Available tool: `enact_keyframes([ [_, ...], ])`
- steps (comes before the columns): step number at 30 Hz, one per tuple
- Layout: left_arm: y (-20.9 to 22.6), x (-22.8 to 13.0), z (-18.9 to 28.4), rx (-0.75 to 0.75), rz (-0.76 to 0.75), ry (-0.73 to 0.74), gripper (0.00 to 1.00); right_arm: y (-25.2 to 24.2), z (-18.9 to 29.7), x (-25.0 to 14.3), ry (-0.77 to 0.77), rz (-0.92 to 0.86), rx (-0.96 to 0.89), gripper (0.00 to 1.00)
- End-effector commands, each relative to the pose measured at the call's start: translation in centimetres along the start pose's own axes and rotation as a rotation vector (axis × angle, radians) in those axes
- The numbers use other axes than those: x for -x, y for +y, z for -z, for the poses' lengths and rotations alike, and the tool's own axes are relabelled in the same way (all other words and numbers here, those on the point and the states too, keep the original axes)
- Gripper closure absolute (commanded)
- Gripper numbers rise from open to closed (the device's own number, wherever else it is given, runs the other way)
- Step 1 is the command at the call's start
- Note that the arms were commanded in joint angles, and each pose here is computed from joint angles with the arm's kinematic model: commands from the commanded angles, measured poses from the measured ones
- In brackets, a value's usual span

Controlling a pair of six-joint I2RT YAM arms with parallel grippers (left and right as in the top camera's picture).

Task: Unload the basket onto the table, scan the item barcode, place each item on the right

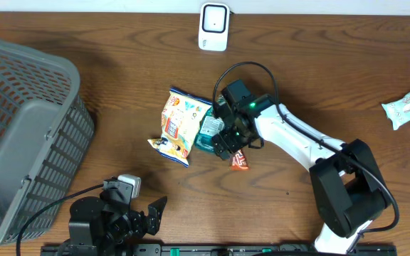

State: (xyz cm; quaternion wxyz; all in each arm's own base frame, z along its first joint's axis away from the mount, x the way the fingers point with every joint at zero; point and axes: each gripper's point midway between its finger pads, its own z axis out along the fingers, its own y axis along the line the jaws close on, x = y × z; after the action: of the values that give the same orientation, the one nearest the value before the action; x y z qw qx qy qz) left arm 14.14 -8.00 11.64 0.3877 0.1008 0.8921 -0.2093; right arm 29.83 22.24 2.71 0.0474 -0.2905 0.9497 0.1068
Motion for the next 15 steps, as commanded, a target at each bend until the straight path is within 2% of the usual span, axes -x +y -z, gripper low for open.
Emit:
enact_keyframes([
  [1,0.0,0.3,0.2,0.006,-0.013,-0.011,0.02,-0.6,3.9,2.4,-0.095,-0.032,-0.055,0.01],
  [5,0.0,0.3,0.2,0.006,-0.013,-0.010,0.02,-0.7,7.2,3.1,-0.173,-0.025,-0.106,0.01],
  [9,0.0,0.3,0.2,0.006,-0.013,-0.010,0.02,-2.9,8.9,2.2,-0.189,-0.220,-0.240,0.01],
  [10,0.0,0.3,0.2,0.006,-0.013,-0.010,0.02,-3.0,8.9,1.8,-0.177,-0.234,-0.249,0.05],
  [14,0.0,0.3,0.2,0.006,-0.013,-0.010,0.02,-2.8,7.2,0.8,-0.137,-0.223,-0.252,0.82],
  [15,0.0,0.3,0.2,0.006,-0.013,-0.010,0.02,-2.9,6.8,0.7,-0.133,-0.223,-0.251,0.95],
])
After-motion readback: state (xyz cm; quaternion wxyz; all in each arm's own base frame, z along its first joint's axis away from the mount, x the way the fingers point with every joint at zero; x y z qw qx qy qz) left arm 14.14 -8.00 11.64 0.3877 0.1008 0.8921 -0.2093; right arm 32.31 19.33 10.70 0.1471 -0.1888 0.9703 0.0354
